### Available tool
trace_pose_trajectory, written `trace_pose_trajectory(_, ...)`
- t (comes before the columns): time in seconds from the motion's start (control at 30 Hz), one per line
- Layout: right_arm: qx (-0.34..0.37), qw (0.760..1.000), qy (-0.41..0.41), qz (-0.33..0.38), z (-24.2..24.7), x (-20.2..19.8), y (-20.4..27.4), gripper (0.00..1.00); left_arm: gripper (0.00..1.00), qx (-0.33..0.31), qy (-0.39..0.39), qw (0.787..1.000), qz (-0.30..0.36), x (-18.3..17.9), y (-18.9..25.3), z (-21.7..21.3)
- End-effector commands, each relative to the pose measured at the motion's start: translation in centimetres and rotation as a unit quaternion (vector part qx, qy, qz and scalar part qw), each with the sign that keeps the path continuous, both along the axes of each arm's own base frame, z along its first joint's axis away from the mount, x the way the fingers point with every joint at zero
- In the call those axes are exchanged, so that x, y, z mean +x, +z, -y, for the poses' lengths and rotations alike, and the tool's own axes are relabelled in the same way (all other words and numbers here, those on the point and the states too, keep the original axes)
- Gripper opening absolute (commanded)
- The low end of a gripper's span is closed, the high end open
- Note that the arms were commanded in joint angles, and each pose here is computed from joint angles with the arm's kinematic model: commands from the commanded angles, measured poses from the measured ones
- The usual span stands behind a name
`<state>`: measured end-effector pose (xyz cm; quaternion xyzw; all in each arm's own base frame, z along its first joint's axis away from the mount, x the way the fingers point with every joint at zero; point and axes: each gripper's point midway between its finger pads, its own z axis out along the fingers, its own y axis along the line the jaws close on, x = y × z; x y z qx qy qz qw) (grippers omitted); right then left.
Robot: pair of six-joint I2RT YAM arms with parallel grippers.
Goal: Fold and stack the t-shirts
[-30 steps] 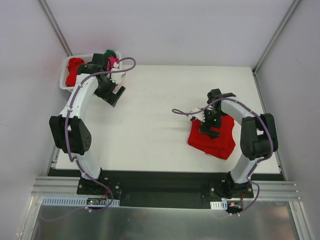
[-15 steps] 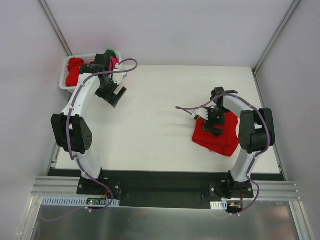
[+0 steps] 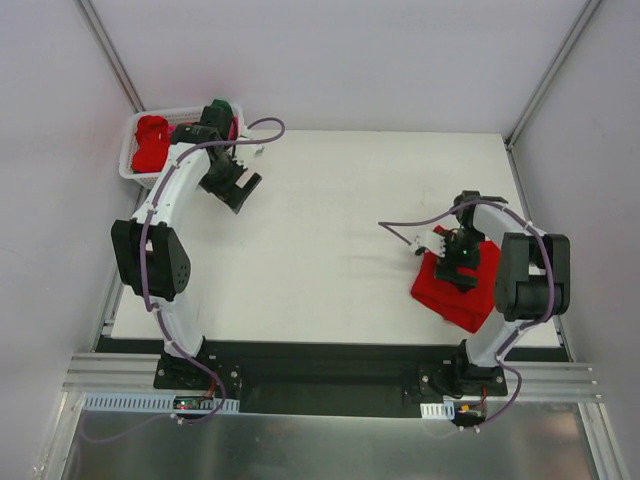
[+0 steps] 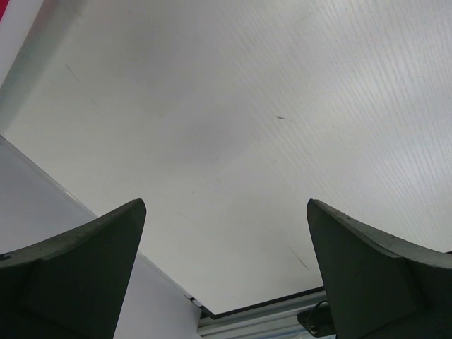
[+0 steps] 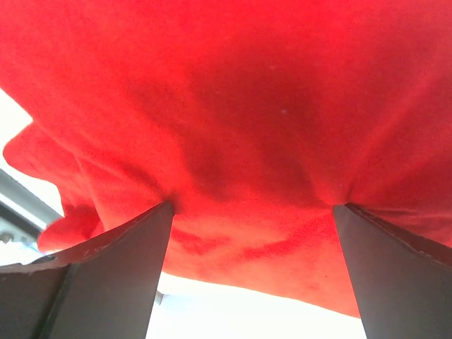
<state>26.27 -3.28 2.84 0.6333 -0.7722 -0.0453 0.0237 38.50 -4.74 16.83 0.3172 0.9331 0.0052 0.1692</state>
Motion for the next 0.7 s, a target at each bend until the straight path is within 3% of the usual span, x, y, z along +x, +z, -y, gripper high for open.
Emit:
trace_pose_trajectory(0.0,-0.008,0.998,0.019,-0.051,2.2,-3.8,0.5,1.0,0.99,-0.007,-0.012,1.0,0.003,0.1,0.8,0.8)
trace_pose_trajectory(0.43,-0.034,0.998,0.025,-0.042,8.0,-2.3,-1.3,1.0,0.99,0.024,-0.036,0.999,0.003,-0.6,0.6,1.7)
trace_pose_trajectory(0.67,-0.038,0.996,-0.065,-0.057,9.6,-1.6,-2.3,1.0,0.99,0.058,-0.035,0.998,0.01,-1.0,1.4,0.5)
